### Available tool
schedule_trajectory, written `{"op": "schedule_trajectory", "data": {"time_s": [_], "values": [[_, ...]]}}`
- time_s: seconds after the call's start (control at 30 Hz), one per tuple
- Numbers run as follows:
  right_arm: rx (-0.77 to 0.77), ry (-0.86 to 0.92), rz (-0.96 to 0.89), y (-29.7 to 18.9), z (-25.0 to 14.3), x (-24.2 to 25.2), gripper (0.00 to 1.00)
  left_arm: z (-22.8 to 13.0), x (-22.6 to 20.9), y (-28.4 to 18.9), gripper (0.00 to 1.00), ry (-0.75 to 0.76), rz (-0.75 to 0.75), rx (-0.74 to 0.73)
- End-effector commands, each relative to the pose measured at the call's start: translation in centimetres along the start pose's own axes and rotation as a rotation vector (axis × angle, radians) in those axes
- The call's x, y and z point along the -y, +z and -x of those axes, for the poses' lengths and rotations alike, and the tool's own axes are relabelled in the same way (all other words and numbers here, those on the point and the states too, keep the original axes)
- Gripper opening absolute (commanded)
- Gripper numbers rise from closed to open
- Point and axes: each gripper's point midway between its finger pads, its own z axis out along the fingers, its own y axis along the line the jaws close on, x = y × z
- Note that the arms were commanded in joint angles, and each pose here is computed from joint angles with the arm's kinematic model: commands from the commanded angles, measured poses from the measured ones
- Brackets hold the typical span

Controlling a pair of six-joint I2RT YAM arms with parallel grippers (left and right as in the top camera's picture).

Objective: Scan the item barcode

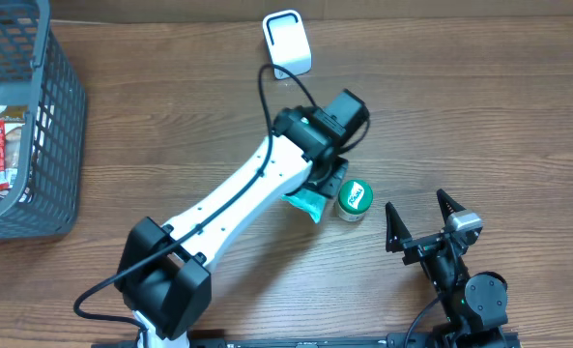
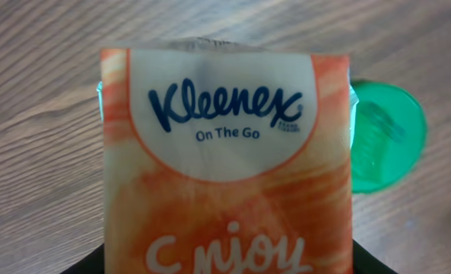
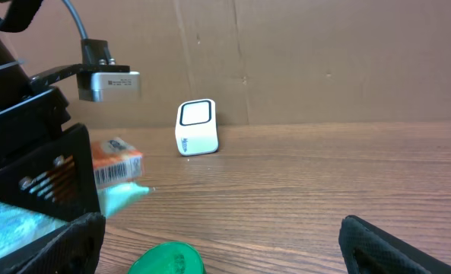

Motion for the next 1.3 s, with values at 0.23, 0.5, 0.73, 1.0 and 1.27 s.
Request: {"op": "schedule_trajectory", "data": {"time_s": [0.23,0.5,0.73,1.0,1.27], "values": [[-0.005,-0.003,-0.012,0.1,-0.4,0.3,1.00,-2.0,-2.1,2.9,0.52,-0.194,0.029,-0.039],[-0.005,-0.003,-0.012,0.1,-0.4,0.3,1.00,-4.0,-0.7,8.2,0.52,-0.277,-0.079,-0.053],[-0.005,-0.003,-0.012,0.1,-0.4,0.3,1.00,-4.2,1.7,9.8,0.53,-0.291,-0.223,-0.042],[-0.005,-0.003,-0.012,0.1,-0.4,0.3,1.00,-4.7,0.8,9.9,0.61,-0.283,-0.197,-0.061],[-0.005,-0.003,-0.012,0.1,-0.4,0.3,1.00,-3.7,-1.3,8.8,0.71,-0.257,-0.180,-0.043]]}}
